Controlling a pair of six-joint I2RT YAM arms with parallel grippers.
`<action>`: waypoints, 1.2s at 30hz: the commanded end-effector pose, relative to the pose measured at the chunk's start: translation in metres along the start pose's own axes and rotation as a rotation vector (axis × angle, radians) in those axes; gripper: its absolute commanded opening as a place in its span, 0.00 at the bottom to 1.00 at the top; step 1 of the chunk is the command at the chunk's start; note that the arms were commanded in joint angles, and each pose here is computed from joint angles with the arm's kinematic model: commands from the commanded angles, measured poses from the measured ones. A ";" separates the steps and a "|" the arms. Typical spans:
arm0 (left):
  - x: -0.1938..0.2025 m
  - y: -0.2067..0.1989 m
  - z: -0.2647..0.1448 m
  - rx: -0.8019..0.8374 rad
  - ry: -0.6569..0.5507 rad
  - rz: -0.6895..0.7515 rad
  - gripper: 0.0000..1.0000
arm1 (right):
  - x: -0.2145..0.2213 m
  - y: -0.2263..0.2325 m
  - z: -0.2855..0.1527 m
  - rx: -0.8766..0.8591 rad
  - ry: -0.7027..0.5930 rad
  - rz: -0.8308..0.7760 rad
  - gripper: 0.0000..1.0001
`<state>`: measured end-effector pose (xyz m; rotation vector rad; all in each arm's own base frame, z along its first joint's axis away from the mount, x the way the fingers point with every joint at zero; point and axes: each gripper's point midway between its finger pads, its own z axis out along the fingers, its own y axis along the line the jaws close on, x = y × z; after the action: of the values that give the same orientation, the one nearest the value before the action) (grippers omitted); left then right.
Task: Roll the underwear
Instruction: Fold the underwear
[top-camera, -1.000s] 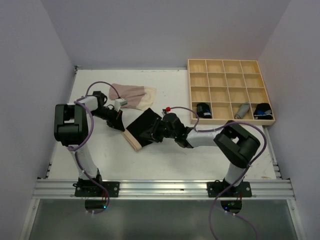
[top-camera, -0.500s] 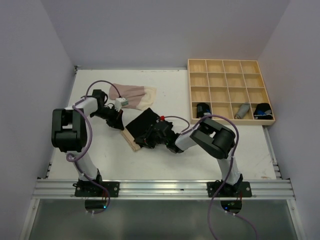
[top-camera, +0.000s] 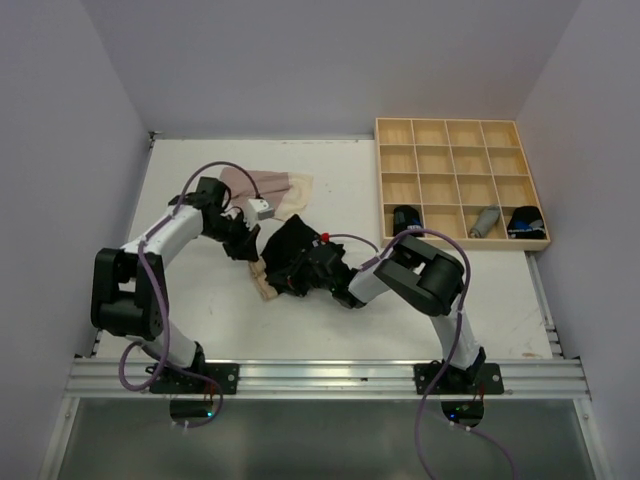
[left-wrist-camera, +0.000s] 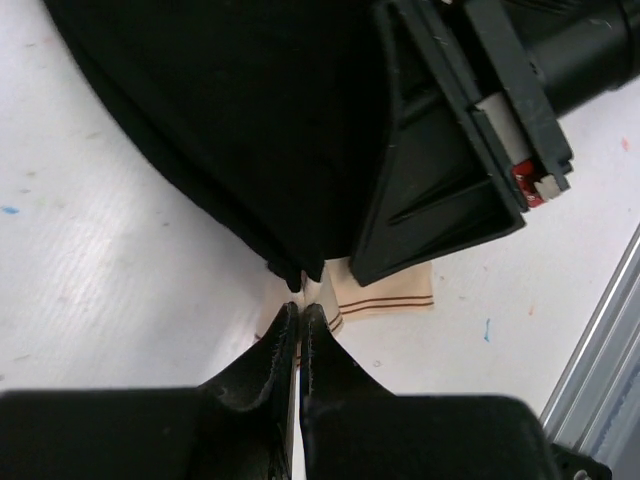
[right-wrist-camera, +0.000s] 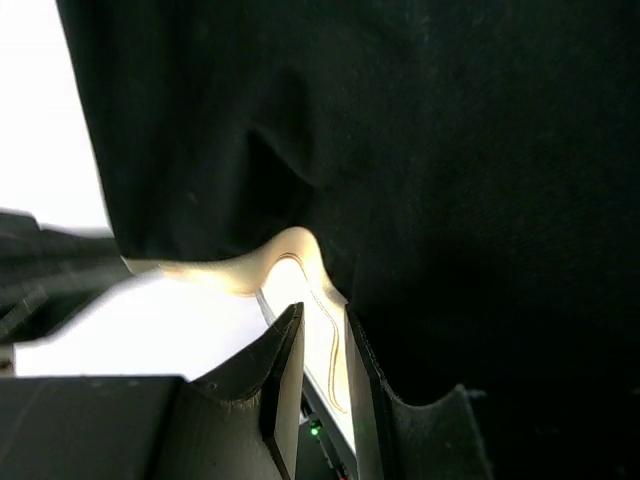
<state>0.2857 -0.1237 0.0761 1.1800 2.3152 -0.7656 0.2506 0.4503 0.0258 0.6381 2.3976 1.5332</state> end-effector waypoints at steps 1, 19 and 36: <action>0.010 -0.032 0.008 0.066 0.046 0.070 0.00 | -0.008 -0.020 0.005 0.052 -0.048 0.000 0.28; 0.045 -0.054 0.054 0.150 0.178 0.018 0.00 | -0.006 -0.004 -0.032 0.071 -0.058 -0.072 0.29; 0.018 -0.053 0.055 0.202 0.154 -0.051 0.00 | -0.010 -0.029 -0.050 0.169 -0.103 -0.126 0.23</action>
<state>0.2307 -0.1691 0.0273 1.3214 2.4687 -0.9791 0.2242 0.3946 0.0410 0.5500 2.4717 1.2912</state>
